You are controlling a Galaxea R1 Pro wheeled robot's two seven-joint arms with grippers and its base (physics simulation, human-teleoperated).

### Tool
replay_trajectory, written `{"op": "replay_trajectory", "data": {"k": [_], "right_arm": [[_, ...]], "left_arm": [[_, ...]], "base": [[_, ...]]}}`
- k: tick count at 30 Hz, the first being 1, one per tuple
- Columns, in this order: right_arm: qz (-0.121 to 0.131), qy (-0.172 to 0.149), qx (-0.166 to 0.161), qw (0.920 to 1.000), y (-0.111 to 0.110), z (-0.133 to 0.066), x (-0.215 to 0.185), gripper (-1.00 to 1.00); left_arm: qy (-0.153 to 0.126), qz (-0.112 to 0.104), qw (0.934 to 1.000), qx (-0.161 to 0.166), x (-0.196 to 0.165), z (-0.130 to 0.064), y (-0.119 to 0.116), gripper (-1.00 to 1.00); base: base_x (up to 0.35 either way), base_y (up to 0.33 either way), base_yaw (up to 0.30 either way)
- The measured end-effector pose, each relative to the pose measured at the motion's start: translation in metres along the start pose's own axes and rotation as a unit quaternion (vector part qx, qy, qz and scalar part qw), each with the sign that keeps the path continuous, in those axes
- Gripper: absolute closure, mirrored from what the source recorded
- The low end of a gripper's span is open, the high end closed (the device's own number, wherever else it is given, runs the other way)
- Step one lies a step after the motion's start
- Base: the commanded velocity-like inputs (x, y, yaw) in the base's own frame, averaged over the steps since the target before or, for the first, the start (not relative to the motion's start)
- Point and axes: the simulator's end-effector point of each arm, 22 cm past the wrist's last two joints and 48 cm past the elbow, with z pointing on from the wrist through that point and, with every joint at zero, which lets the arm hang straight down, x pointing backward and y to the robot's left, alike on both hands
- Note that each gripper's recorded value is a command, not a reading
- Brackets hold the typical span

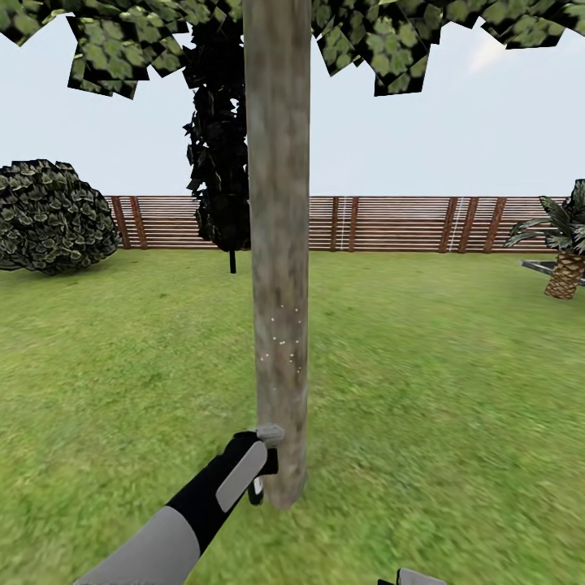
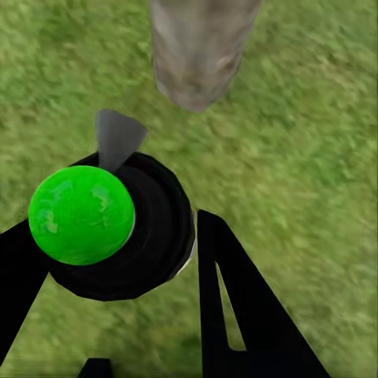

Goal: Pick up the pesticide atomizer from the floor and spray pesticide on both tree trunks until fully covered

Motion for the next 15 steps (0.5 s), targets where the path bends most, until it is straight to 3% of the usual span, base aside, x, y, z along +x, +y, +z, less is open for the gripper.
{"op": "replay_trajectory", "data": {"k": [3,6,12,15], "right_arm": [[0.0,0.0,0.0,1.0,0.0,0.0,0.0,1.0],[0.0,0.0,0.0,1.0,0.0,0.0,0.0,1.0],[0.0,0.0,0.0,1.0,0.0,0.0,0.0,1.0],[0.0,0.0,0.0,1.0,0.0,0.0,0.0,1.0]], "left_arm": [[0.003,-0.003,1.0,0.005,0.012,0.012,0.0,1.0],[-0.002,0.021,0.9998,0.005,0.023,0.019,-0.006,1.0],[-0.005,0.033,0.9994,0.002,0.024,0.018,-0.008,1.0],[0.004,0.043,0.9989,-0.018,0.025,0.015,0.0,1.0]], "base": [[0.0,0.0,0.0],[0.0,0.0,0.0],[0.0,0.0,0.0],[0.0,0.0,0.0]]}}
